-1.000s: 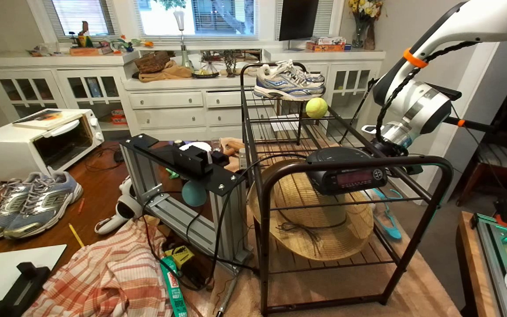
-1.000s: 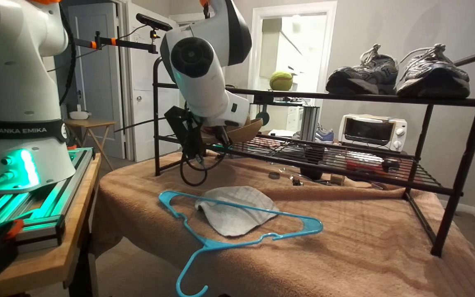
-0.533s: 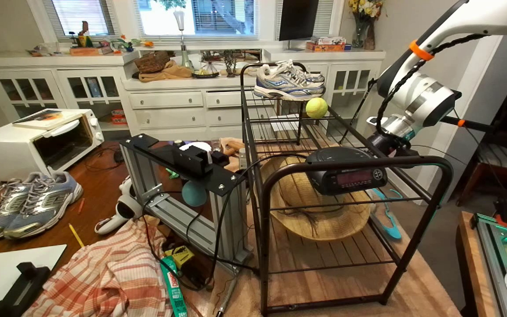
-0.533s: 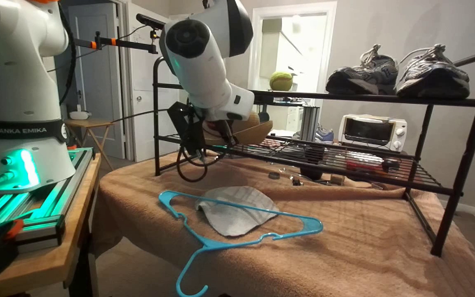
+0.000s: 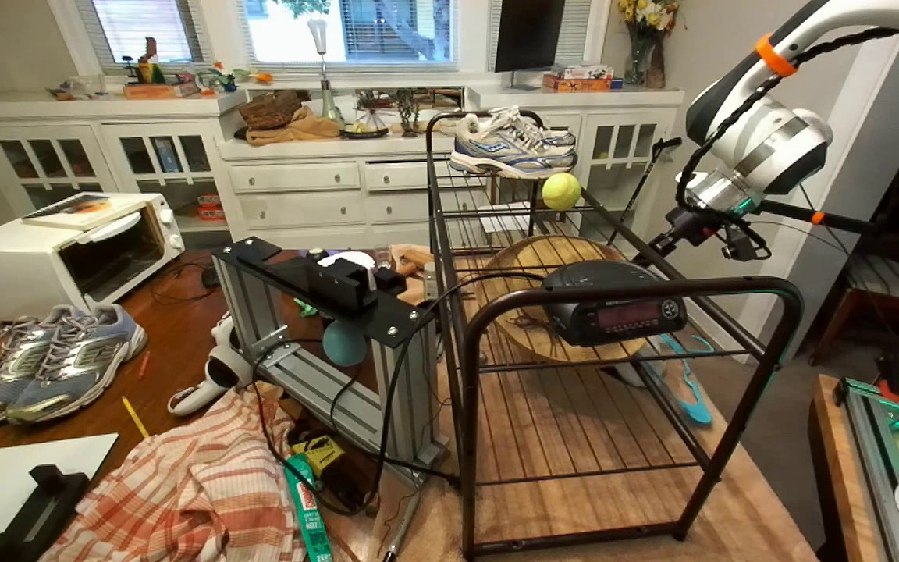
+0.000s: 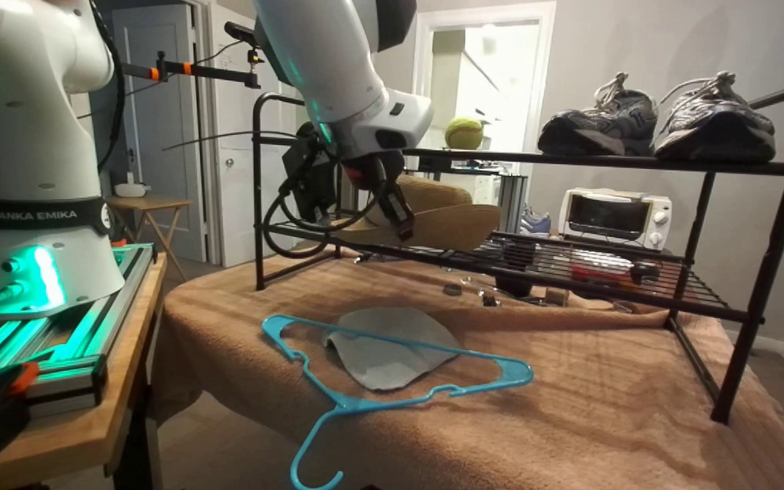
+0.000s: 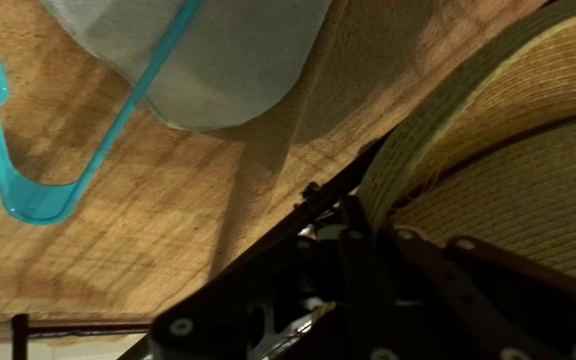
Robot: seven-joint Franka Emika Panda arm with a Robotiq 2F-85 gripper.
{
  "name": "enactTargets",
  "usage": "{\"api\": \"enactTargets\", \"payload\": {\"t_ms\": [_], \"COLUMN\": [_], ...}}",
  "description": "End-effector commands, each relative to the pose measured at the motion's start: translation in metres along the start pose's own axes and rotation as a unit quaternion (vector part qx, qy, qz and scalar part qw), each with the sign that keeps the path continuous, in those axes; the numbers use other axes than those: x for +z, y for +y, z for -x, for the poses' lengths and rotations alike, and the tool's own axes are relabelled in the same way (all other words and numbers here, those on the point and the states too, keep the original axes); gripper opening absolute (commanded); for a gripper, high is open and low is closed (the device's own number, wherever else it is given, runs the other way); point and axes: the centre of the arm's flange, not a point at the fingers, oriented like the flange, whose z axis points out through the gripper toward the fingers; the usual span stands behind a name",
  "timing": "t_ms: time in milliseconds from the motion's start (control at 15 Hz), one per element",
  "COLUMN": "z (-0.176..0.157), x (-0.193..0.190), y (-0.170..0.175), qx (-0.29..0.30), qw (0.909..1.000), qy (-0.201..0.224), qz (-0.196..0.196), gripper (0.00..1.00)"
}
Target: Put the brown hat on the topmost shelf.
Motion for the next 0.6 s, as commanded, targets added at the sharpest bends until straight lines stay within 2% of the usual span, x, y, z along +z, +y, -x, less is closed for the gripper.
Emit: {"api": "enactTargets", "payload": {"t_ms": [0, 200, 400, 533], "z": [-0.003, -0.005, -0.012, -0.016], "x": [-0.018, -0.026, -0.036, -0.043], "y": [0.006, 0.015, 0.026, 0.034], "qx": [0.059, 0.118, 0.183, 0.203], "qw": [0.9981, 0.9913, 0.9776, 0.9701], "qy": [0.011, 0.044, 0.089, 0.114], "qz": [0.017, 0.037, 0.054, 0.068], "gripper": [0.01, 0.01, 0.01, 0.01]}}
